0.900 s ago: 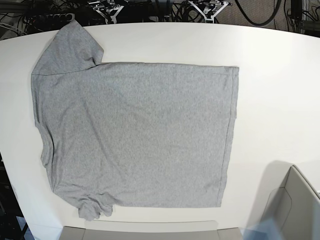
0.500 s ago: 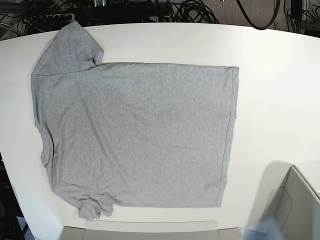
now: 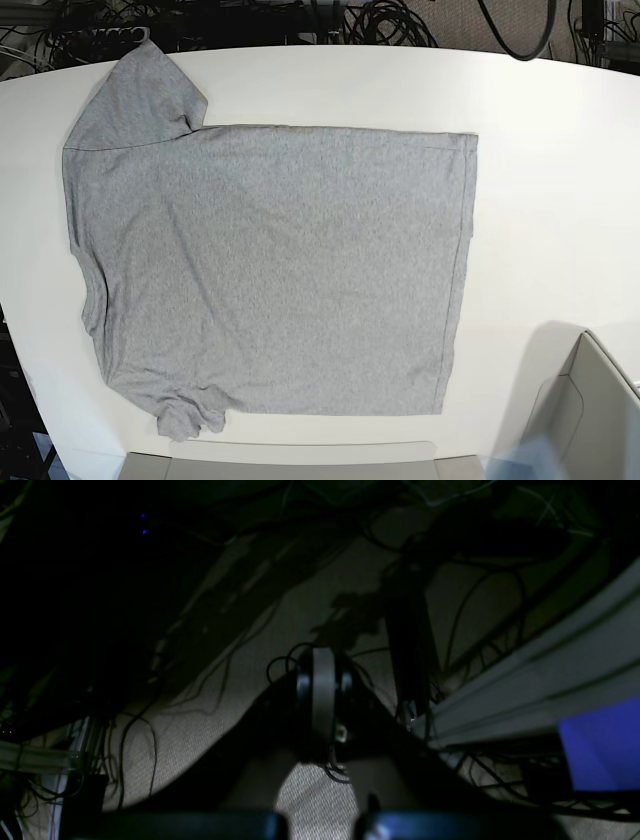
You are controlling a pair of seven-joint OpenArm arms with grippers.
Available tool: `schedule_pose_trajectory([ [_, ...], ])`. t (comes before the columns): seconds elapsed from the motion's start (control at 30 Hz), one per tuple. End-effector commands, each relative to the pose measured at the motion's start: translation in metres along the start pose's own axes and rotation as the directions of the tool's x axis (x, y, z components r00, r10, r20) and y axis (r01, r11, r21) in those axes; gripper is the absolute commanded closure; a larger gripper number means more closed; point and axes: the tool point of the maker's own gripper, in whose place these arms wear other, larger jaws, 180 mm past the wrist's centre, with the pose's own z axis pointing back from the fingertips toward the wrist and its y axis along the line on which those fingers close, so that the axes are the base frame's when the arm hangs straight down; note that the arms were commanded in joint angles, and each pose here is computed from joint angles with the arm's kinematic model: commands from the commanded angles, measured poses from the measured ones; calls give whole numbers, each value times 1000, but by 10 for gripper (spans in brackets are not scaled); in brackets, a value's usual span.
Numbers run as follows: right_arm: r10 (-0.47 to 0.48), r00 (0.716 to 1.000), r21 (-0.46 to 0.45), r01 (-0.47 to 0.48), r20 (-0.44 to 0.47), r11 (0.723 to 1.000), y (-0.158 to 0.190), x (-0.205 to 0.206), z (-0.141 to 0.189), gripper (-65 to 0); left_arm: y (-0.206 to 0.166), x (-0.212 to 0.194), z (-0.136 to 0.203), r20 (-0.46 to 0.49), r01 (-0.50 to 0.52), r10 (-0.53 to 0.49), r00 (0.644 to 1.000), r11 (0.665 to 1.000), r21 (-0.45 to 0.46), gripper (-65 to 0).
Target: Fold the T-shirt properly
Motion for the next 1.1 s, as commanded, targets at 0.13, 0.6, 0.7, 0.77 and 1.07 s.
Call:
schedule_pose_trajectory([
  [0.13, -1, 1000, 1, 1, 15, 1000, -1, -6, 20, -2, 4, 14, 18, 97, 20, -20, 995, 1000, 6, -4],
  [0.6, -112, 887, 123, 62, 448, 990, 44, 121, 96, -3, 17, 119, 59, 468, 33, -45, 882, 999, 33, -4],
  [0.7, -173, 845, 94, 145, 505, 985, 34, 146, 107, -3, 19, 135, 60, 514, 33, -47, 857, 999, 36, -10],
  [0.77, -221, 820, 72, 216, 528, 974, 25, 160, 111, -4, 23, 149, 57, 553, 42, -57, 831, 998, 40, -33],
  [1.07, -355, 795, 120, 343, 492, 932, -23, 216, 122, -123, 24, 206, 57, 691, 33, -60, 720, 998, 52, -93],
])
